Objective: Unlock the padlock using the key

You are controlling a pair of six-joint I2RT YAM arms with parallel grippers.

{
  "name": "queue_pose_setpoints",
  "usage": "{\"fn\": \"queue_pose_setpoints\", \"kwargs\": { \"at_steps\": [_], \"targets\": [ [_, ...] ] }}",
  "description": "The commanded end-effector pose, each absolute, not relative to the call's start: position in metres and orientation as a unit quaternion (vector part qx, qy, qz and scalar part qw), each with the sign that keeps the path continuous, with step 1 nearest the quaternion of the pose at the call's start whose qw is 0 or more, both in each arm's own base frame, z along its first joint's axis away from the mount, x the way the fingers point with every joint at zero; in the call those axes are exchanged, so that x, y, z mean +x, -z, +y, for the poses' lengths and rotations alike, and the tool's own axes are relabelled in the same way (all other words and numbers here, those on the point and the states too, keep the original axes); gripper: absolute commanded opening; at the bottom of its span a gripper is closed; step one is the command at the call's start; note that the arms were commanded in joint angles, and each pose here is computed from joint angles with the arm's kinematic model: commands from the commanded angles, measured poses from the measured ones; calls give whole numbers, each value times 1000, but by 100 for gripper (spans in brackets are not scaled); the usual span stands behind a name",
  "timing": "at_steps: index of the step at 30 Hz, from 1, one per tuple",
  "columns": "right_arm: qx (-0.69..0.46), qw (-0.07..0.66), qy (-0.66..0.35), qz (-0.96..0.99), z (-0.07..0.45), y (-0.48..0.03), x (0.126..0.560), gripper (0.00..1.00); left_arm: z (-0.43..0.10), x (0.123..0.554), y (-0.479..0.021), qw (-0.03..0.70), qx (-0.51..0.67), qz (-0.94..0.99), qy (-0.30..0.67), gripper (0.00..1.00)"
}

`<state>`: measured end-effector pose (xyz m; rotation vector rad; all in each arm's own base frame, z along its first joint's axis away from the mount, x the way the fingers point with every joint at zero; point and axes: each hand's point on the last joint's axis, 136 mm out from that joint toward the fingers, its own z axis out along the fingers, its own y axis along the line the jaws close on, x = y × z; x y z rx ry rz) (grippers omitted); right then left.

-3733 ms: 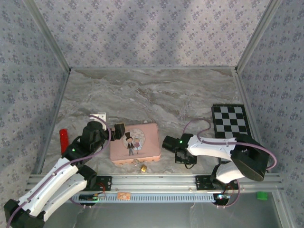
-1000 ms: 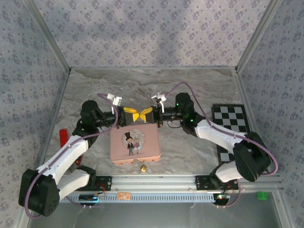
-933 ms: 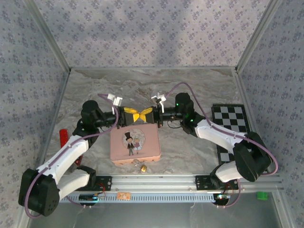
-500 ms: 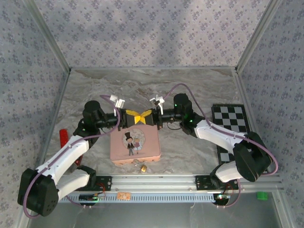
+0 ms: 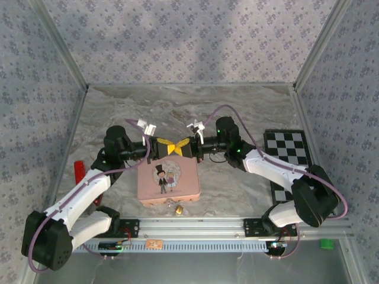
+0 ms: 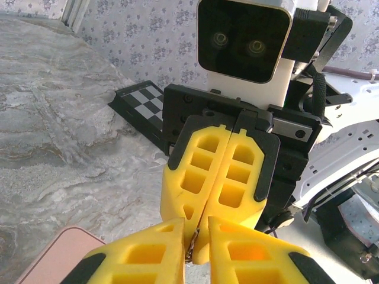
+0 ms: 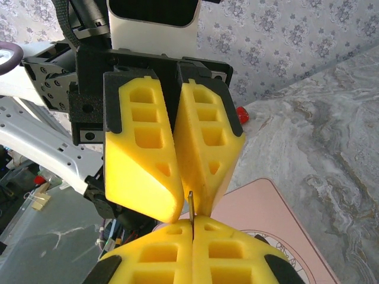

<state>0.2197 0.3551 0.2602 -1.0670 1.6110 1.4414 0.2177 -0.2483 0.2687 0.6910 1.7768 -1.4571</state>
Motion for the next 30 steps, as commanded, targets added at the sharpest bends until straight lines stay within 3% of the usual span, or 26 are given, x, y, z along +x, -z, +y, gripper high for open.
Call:
{"fn": "queue_pose_setpoints", "kwargs": {
  "at_steps": [1, 10, 22, 30],
  "targets": [
    [-434, 348, -569, 606, 357, -266, 207, 0, -249, 216, -300, 403, 293, 660, 562, 18],
    [-431, 349, -575, 601, 357, -269, 207, 0, -250, 218, -299, 397, 290, 665, 562, 17],
    [-417, 361, -585, 595, 351, -278, 216, 0, -250, 217, -295, 392, 293, 667, 561, 23],
    [-419, 351, -588, 596, 353, -275, 216, 0, -251, 217, -297, 390, 295, 665, 565, 15]
  ]
}}
